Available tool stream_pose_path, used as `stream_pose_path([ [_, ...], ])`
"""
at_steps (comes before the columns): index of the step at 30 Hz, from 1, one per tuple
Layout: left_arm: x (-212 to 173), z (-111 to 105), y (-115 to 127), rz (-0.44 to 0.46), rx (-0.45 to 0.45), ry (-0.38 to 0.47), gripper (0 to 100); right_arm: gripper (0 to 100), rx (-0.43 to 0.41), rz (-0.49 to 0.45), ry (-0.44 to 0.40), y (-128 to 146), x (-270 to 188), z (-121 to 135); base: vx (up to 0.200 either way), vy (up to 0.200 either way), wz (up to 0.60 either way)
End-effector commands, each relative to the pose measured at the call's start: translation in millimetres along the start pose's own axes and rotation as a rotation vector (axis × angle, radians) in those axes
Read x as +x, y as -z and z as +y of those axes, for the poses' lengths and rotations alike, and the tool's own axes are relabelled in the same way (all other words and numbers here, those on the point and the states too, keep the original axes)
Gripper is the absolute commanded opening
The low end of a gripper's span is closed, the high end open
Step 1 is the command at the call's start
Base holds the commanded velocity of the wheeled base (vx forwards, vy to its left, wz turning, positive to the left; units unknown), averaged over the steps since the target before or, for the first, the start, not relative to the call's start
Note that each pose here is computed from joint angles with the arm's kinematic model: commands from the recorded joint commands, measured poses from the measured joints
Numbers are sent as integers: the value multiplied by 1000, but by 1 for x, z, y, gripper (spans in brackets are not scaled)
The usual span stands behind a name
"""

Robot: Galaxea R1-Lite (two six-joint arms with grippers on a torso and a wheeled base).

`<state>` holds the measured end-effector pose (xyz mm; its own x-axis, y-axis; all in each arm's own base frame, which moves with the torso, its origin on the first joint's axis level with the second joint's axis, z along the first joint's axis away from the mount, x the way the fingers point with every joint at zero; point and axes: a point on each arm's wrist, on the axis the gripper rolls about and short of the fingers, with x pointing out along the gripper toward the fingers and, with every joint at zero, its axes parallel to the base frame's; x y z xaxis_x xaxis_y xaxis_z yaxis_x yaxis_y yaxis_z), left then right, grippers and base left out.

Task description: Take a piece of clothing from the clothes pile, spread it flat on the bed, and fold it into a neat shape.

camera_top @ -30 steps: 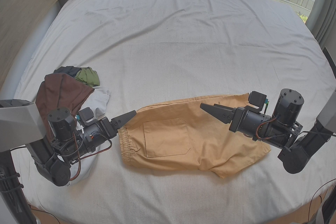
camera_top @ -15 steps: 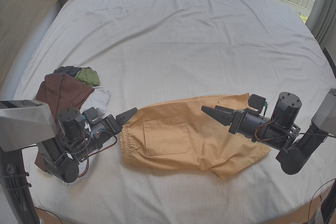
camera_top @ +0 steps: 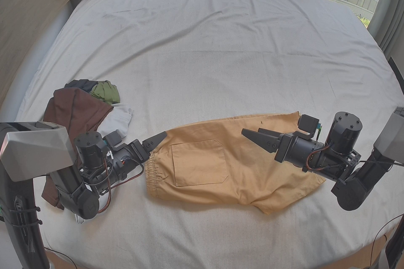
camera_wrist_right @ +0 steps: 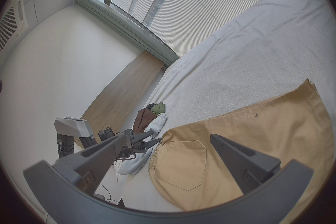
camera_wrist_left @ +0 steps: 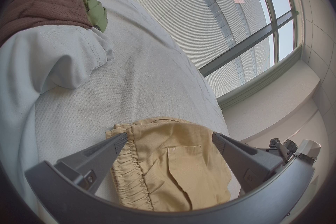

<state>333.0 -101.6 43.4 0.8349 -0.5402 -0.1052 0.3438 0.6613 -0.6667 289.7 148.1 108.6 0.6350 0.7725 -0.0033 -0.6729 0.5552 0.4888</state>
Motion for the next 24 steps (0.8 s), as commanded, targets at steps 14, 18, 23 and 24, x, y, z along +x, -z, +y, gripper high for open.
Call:
stream_pose_path([
  [14, -44, -24, -3, 30, -5, -2, 100, 100, -24, 13, 6, 4, 0, -2, 0, 0, 0],
  [18, -53, -17, 7, 69, -24, -49, 100, 100, -22, 18, 7, 5, 0, -2, 0, 0, 0],
  [23, -54, -11, 14, 102, -37, -77, 100, 100, -20, 20, 10, 6, -1, -2, 0, 0, 0],
  [24, -52, -2, 23, 130, -49, -104, 100, 100, -19, 23, 10, 7, -1, -2, 0, 0, 0],
])
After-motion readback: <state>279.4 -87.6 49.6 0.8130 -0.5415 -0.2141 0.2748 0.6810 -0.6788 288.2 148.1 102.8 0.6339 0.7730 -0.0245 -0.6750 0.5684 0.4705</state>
